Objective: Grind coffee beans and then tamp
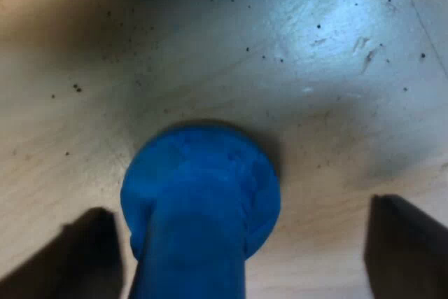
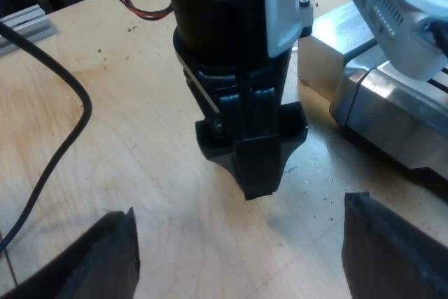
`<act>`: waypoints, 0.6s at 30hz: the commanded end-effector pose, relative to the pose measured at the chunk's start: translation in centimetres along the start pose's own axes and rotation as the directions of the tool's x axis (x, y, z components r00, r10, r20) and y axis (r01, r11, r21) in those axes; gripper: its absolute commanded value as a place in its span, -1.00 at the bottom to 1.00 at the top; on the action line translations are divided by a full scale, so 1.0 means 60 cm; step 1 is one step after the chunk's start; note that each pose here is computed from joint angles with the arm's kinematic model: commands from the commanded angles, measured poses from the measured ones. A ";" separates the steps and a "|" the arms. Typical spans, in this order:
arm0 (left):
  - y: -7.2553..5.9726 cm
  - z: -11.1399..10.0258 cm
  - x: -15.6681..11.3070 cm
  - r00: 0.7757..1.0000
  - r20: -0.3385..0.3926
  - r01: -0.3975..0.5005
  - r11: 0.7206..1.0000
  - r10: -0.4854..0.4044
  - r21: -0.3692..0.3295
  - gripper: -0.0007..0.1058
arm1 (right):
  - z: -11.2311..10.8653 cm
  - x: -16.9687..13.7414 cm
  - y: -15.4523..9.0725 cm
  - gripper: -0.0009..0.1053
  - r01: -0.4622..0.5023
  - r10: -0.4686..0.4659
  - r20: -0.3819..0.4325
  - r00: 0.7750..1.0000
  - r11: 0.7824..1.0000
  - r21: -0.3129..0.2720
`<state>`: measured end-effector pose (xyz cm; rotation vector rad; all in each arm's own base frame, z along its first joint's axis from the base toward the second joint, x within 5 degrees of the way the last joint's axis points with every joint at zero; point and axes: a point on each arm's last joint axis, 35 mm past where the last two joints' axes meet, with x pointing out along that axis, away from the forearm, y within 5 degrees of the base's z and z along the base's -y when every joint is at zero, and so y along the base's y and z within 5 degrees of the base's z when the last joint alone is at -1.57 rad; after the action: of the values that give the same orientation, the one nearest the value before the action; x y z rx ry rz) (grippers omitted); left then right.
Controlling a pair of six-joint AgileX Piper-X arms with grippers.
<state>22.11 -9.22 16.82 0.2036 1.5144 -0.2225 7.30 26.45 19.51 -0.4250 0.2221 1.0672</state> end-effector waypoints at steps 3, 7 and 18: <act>0.000 0.001 -0.003 1.000 0.003 0.000 1.000 0.000 -0.001 -0.35 | 0.002 0.000 -0.002 0.20 -0.002 0.002 0.009 1.000 1.000 -0.003; 0.000 -0.002 -0.004 1.000 -0.013 -0.001 1.000 0.002 0.010 -0.95 | 0.002 0.000 -0.002 0.20 -0.002 0.002 0.009 1.000 1.000 -0.003; 0.000 -0.024 -0.067 0.993 0.105 0.055 0.998 -0.058 0.035 -0.98 | 0.002 0.001 -0.002 0.20 -0.001 0.001 0.006 1.000 1.000 0.014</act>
<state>20.78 -8.81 20.11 0.1767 1.4253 -0.2877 7.25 26.48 19.50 -0.4097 0.2315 1.0803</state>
